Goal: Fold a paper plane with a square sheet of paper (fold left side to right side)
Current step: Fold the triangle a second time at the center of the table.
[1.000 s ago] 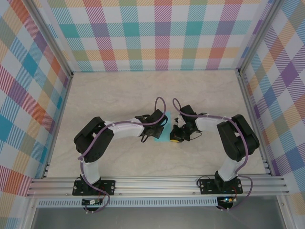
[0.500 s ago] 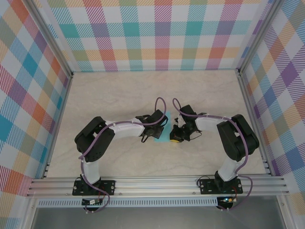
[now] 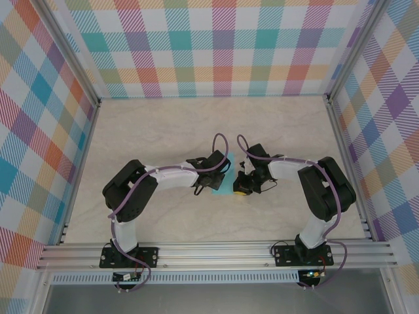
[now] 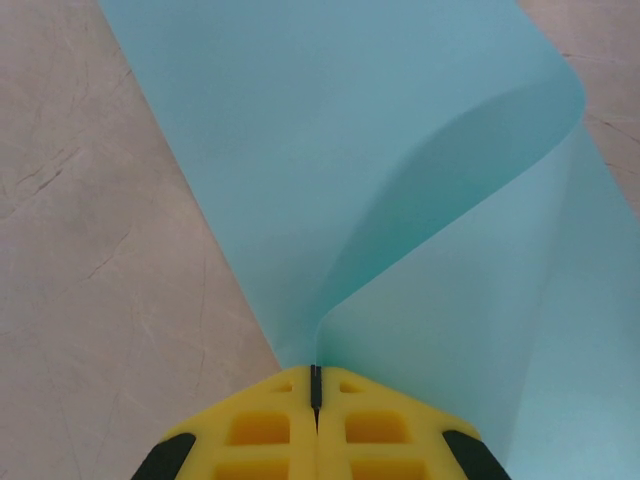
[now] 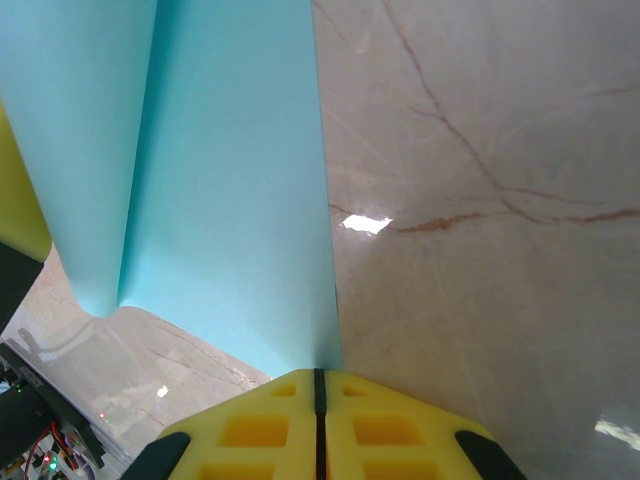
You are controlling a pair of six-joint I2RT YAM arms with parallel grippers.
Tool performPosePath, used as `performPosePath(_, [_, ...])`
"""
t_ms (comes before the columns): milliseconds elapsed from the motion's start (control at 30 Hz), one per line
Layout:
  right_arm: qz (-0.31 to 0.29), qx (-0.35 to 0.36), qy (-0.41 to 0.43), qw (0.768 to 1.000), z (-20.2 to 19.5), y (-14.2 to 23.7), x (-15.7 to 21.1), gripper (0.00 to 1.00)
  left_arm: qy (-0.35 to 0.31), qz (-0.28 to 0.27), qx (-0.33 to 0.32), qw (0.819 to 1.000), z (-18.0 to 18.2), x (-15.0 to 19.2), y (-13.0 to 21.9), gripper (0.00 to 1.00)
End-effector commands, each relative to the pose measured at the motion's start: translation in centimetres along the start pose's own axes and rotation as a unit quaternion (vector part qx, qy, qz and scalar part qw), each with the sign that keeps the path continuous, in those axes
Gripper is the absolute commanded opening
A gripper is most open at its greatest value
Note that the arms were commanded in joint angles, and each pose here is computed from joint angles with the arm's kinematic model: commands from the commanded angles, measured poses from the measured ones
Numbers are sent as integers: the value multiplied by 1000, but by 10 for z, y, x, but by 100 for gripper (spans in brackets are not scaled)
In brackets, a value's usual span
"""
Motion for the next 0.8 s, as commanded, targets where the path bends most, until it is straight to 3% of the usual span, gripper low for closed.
performPosePath(0, [19, 48, -6, 999, -13, -12, 6, 8, 2, -8, -11, 1000, 5, -6, 1, 0])
performPosePath(767, [21, 49, -5, 999, -12, -12, 6, 8, 2, 0, -10, 1000, 7, -4, -4, 0])
Point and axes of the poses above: each hand's point on the last joint's axis, 136 mm out from that joint toward the fingers, its own y axis back along the fingers, its own z axis along the line the jaws close on, x = y × z, the point moved 10 cm from there along y, back along the fingers, and after that the axes turned 1 degree about y, right-handed, at the moved point
